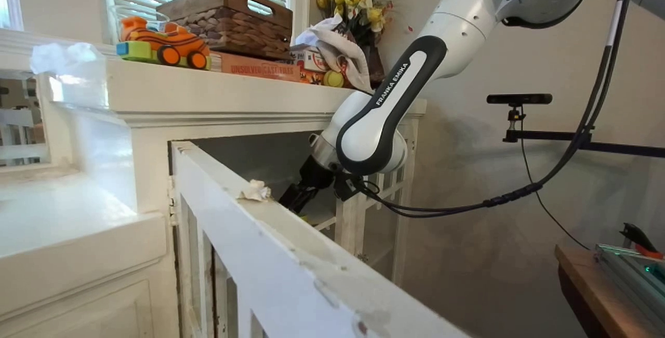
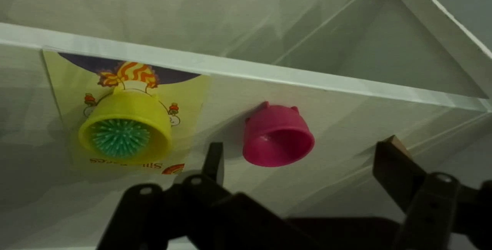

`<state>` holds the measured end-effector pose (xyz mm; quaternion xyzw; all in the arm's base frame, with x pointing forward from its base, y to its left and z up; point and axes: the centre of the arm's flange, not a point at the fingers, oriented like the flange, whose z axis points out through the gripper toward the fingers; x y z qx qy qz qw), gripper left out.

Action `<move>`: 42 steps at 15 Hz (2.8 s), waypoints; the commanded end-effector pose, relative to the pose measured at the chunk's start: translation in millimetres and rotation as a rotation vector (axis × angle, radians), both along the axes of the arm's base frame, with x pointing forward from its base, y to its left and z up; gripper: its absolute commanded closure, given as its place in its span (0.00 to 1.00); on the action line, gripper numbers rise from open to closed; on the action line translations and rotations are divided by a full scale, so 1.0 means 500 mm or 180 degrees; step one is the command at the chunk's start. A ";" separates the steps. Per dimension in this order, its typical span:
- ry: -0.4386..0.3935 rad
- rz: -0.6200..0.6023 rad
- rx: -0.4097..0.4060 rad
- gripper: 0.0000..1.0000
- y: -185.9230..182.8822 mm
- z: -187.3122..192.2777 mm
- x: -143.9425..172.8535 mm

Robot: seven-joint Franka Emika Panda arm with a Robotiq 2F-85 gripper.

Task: Remove the pink bowl from the cabinet

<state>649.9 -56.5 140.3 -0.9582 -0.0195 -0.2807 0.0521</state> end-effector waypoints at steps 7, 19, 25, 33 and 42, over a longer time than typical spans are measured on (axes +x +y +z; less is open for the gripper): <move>-0.0026 0.0100 -0.0133 0.00 0.024 -0.067 0.051; -0.0119 0.0051 -0.0215 0.10 0.016 -0.091 0.104; -0.0140 0.0055 -0.0185 0.62 0.022 -0.098 0.117; -0.0030 0.0137 -0.0241 0.66 0.038 -0.046 0.060; 0.0370 0.0389 -0.0242 0.66 0.079 0.044 -0.131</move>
